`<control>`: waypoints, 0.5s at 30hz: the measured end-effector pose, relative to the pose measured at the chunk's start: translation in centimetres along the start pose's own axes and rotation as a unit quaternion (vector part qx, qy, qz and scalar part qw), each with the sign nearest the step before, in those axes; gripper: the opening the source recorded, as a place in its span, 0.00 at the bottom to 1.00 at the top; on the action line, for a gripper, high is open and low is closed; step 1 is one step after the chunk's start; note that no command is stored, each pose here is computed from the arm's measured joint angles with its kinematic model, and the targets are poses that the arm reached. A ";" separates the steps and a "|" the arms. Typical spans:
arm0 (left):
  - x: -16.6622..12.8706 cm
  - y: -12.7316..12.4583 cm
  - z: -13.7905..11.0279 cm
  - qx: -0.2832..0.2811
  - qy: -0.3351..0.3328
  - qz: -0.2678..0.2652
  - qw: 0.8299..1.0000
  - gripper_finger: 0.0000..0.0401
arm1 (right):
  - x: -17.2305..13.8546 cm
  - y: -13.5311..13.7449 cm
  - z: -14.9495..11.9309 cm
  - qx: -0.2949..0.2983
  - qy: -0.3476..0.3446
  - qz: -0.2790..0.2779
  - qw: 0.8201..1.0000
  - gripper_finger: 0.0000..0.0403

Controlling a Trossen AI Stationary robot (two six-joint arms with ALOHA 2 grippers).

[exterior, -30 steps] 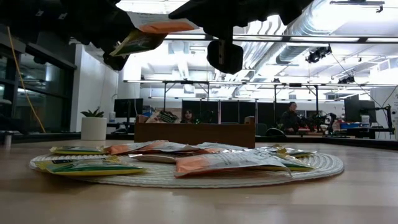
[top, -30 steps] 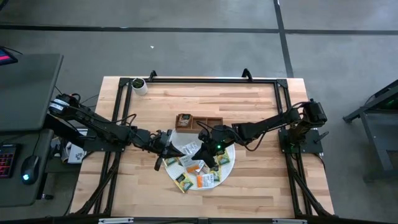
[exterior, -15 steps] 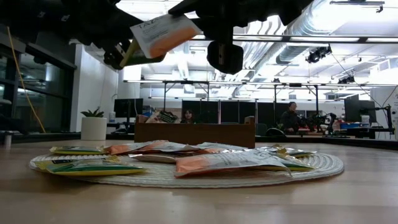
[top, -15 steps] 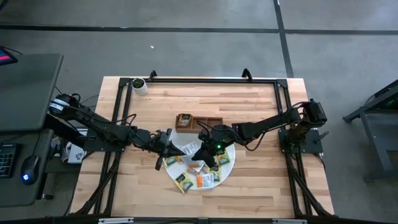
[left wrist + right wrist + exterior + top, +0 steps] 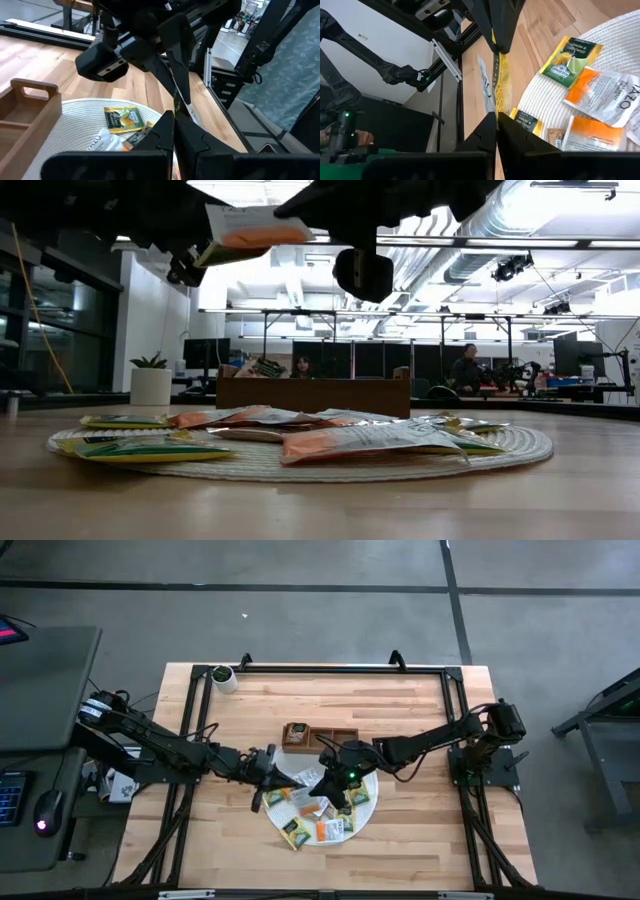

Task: Pick & Place Tea
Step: Put the yellow tea bag into the right section of the wooden organizer

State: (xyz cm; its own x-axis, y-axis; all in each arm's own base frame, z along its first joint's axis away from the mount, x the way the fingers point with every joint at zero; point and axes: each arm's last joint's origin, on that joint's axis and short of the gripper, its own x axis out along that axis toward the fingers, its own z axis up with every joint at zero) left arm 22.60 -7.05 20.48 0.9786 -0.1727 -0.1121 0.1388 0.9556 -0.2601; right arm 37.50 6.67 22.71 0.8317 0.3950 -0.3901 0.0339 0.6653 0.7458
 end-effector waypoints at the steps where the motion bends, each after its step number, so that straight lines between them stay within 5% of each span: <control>1: 0.0 0.0 0.0 0.000 -0.001 0.004 1.000 0.00 | 0.0 0.0 0.0 0.001 0.001 -0.001 1.000 0.02; 15: -1.0 1.0 1.6 0.025 -0.043 0.084 0.995 0.00 | 0.1 0.1 -0.6 0.008 0.027 0.000 1.000 0.00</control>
State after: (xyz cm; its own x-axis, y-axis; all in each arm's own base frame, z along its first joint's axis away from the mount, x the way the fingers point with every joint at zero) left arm 22.04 -5.53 21.84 0.9978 0.0090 -0.0663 -0.0219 0.9802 -0.1968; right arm 37.22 7.15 22.41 0.8004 0.4294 -0.4183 0.0430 0.6549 0.7545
